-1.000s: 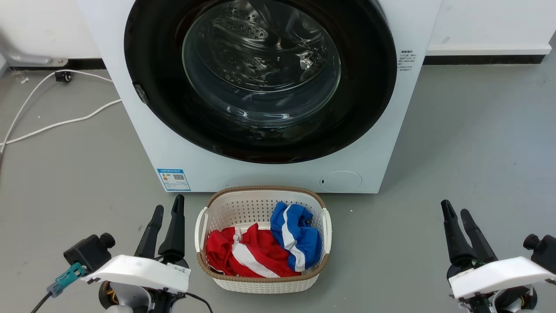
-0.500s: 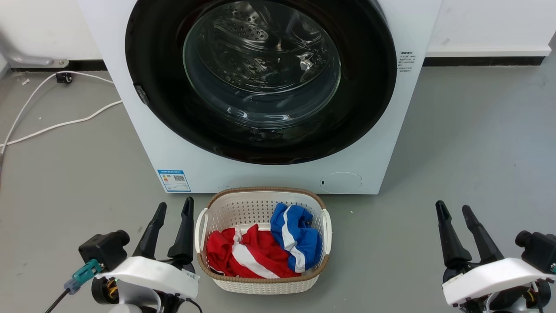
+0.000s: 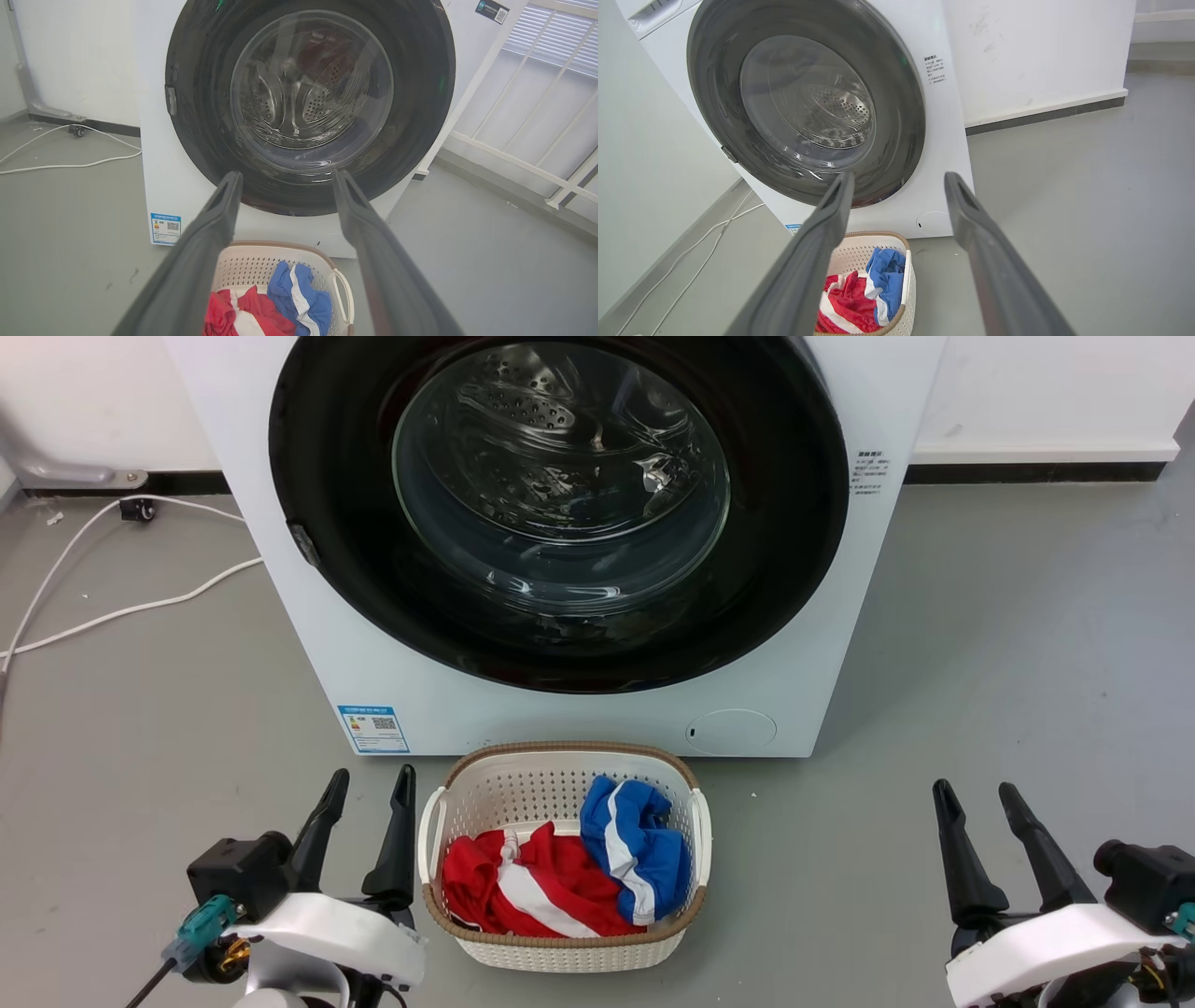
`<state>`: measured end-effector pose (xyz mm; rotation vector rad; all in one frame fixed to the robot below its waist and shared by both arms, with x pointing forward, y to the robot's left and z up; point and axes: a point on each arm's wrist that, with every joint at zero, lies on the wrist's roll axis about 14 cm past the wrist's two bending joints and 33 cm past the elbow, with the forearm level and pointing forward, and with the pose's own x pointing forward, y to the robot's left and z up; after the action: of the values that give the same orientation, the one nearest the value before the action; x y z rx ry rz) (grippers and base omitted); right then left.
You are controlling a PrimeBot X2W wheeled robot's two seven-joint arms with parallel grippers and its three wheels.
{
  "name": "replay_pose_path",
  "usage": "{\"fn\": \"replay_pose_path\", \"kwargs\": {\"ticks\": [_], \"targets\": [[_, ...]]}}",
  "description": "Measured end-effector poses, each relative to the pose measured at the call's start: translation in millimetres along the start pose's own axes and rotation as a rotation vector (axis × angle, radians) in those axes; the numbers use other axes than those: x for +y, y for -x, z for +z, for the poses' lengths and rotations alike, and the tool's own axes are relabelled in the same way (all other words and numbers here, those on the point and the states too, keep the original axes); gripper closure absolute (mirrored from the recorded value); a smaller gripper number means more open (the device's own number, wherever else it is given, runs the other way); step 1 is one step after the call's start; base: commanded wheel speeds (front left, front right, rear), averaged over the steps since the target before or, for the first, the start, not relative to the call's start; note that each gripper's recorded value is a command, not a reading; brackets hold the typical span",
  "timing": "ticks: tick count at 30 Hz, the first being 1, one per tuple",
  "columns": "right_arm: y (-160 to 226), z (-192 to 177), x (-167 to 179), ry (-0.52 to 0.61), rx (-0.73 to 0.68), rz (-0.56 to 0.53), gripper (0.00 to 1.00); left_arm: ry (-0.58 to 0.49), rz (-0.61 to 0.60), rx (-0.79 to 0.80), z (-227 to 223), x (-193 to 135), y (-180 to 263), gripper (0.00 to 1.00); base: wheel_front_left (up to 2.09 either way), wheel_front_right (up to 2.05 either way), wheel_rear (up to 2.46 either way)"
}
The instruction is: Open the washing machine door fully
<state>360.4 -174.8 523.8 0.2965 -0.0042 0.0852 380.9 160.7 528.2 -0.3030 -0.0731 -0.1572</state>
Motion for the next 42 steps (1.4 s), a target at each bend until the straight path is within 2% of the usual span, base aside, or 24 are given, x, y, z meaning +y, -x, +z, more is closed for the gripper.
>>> {"fn": "replay_pose_path", "kwargs": {"ticks": [17, 42], "targets": [[5, 8, 1, 0.144, -0.016, 0.0, 0.0, -0.138, -0.03, -0.005, -3, -6, 2, 0.0, 0.0, 0.0, 0.0], [7, 13, 3, 0.241, -0.039, 0.006, 0.0, -0.29, -0.045, -0.016, -3, -3, 6, 0.0, 0.0, 0.0, 0.0]]}}
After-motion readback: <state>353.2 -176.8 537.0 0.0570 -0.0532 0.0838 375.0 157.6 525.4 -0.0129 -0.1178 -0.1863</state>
